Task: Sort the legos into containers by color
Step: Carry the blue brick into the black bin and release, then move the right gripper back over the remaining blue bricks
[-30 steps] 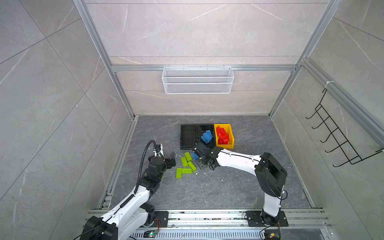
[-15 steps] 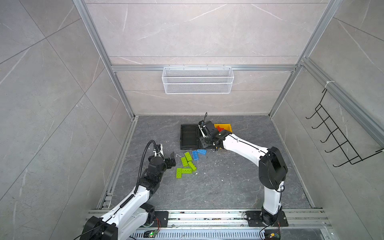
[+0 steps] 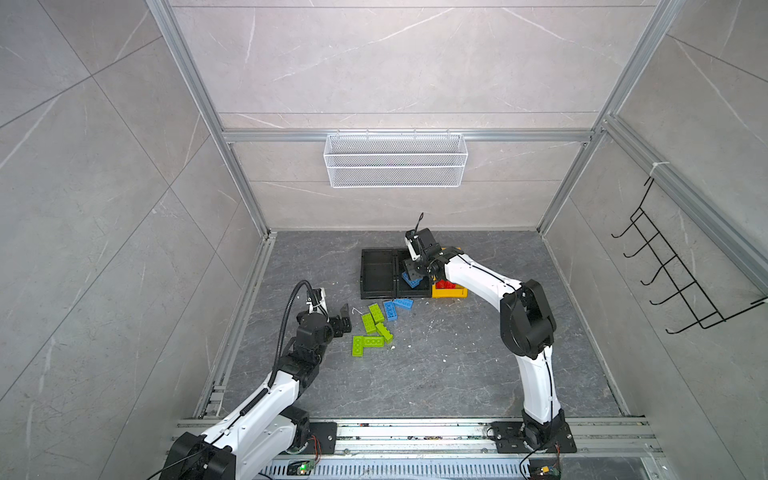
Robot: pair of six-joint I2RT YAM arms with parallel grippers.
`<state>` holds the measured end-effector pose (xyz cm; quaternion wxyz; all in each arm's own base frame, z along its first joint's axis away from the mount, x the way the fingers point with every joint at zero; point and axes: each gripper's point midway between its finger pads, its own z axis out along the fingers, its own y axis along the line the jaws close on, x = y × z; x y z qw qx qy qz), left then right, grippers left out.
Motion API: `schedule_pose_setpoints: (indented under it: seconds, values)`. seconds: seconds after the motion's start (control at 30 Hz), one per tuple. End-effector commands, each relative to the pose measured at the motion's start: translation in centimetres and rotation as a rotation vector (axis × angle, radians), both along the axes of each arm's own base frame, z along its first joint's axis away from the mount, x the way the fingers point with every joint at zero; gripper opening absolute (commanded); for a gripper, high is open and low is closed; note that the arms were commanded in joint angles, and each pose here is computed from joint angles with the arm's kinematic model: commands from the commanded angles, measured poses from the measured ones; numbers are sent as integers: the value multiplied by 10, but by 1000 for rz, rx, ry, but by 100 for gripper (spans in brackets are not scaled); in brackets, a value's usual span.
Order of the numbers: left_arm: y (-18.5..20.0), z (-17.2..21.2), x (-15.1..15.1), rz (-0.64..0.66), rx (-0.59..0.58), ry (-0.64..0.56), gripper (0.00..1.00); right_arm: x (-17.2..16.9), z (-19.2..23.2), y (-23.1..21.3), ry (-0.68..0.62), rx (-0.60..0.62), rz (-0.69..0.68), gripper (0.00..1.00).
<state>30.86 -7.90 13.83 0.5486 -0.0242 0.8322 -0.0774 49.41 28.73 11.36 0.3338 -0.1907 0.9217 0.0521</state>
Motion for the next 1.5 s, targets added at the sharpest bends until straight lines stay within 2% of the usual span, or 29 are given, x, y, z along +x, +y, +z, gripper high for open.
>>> schedule_pose_setpoints:
  seconds: [0.0, 0.23, 0.43, 0.6, 0.8, 0.97, 1.13, 1.47]
  values:
    - [0, 12, 4, 6, -6, -51, 99, 13, 0, 7, -7, 38, 3, 58]
    - [0, 10, 5, 7, -4, -46, 99, 25, -3, 11, 13, 49, 3, 61]
    - [0, 8, 6, 8, -7, -41, 99, 21, 9, 13, 35, 60, 15, 73]
    - [-1, 9, 6, 6, -7, -42, 99, 7, 22, 11, 55, 73, 33, 74]
    - [-1, 12, 4, 2, -15, -53, 99, -33, 43, 22, 58, 188, 121, 70]
    - [-2, 12, 5, -2, -19, -55, 100, -81, 23, 21, 113, 232, 142, 70]
    - [-5, 9, 6, -14, -21, -47, 99, -115, 0, 25, 133, 260, 164, 70]
    - [-7, 8, 6, -28, -20, -49, 99, -123, -38, 28, 174, 240, 175, 68]
